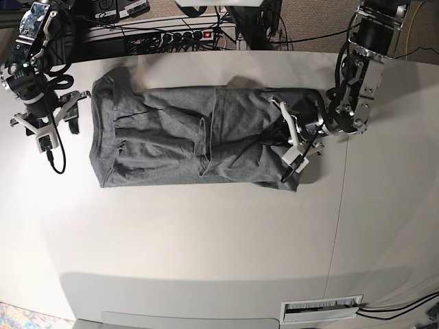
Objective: Fold the T-shirt properly
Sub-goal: 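Move the right gripper to the opposite end of the bundle and grasp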
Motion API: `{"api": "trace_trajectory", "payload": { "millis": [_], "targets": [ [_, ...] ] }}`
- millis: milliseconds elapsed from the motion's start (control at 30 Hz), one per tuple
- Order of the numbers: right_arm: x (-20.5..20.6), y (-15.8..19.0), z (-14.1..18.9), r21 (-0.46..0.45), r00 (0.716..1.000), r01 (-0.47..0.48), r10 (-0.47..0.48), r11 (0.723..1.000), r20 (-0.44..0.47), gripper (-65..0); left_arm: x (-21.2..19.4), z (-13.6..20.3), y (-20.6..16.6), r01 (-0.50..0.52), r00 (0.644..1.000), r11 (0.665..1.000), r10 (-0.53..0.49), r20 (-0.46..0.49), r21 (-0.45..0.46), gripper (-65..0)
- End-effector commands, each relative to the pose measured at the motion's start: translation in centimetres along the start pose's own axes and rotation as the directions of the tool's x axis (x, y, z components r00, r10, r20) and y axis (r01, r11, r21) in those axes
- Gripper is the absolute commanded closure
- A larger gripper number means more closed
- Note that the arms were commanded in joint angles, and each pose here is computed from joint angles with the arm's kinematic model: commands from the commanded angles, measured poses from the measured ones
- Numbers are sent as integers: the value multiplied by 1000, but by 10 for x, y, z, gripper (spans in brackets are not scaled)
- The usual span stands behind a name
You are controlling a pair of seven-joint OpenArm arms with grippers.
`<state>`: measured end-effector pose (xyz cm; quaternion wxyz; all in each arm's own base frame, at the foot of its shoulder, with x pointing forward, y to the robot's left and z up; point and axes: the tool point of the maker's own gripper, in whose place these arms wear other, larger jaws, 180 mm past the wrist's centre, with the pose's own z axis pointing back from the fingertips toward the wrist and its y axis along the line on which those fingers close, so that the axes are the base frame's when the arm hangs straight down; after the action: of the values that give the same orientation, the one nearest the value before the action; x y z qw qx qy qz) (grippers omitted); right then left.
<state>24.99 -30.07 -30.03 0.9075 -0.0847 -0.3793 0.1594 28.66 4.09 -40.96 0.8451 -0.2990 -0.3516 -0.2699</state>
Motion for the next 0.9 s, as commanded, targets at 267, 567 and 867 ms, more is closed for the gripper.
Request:
{"api": "trace_trajectory", "payload": {
  "millis": [267, 567, 867],
  "targets": [
    [15, 1, -20, 115, 980, 168, -178, 979, 89, -444, -28, 3, 7, 21, 993, 999, -17, -115, 37, 0],
    [16, 1, -51, 252, 919, 367, -392, 895, 53, -444, -33, 4, 6, 25, 992, 999, -20, -125, 38, 0],
    [-3, 12, -74, 347, 838, 527, -543, 776, -59, -444, -37, 4, 6, 42, 989, 998, -36, -141, 43, 0]
  ]
}}
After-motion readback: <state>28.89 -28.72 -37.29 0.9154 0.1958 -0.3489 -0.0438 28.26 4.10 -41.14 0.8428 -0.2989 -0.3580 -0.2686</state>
